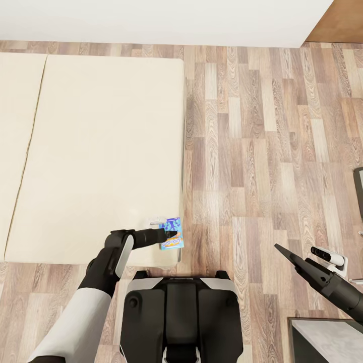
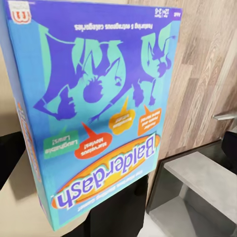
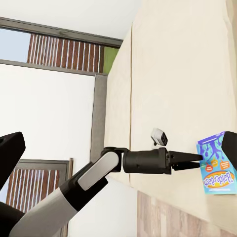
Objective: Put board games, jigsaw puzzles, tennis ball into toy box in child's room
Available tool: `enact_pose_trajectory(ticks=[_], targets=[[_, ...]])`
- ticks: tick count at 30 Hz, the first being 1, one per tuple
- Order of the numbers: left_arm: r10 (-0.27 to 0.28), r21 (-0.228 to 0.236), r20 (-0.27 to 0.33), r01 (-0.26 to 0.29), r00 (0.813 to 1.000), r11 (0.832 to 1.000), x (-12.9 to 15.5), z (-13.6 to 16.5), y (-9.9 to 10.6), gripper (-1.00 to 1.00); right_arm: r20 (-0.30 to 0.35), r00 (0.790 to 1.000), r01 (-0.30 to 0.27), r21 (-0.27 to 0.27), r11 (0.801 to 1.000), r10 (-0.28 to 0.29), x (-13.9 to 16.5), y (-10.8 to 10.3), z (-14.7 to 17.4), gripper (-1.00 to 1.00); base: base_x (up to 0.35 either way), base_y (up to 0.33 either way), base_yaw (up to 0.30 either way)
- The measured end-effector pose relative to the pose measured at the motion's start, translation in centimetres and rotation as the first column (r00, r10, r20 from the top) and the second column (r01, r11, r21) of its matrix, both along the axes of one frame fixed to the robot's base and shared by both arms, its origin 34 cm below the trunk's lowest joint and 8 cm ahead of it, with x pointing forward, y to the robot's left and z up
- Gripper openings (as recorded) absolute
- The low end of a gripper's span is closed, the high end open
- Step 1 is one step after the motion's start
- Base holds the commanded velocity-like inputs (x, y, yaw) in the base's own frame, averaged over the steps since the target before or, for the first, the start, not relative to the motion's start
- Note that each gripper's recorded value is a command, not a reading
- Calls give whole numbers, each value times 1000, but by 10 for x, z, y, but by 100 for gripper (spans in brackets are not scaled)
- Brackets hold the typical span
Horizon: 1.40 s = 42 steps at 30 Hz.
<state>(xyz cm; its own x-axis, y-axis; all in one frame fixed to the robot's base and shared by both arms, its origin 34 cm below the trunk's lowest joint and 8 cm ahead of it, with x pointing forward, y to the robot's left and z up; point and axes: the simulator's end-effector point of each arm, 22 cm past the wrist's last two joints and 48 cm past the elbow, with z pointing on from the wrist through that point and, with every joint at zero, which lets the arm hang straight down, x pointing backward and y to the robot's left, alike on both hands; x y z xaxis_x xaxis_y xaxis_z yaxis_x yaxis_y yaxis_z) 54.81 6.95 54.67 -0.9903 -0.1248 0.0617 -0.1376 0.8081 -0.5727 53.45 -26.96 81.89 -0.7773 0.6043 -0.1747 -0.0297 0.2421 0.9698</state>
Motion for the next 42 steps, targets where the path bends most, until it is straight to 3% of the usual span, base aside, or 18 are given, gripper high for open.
enact_pose_trajectory(ticks=[42], targets=[[5, -23, -15, -5, 1000, 1000, -6, 0, -6, 100, 0, 1000, 0, 0, 1000, 0, 0, 0, 0, 100, 0, 0, 0]])
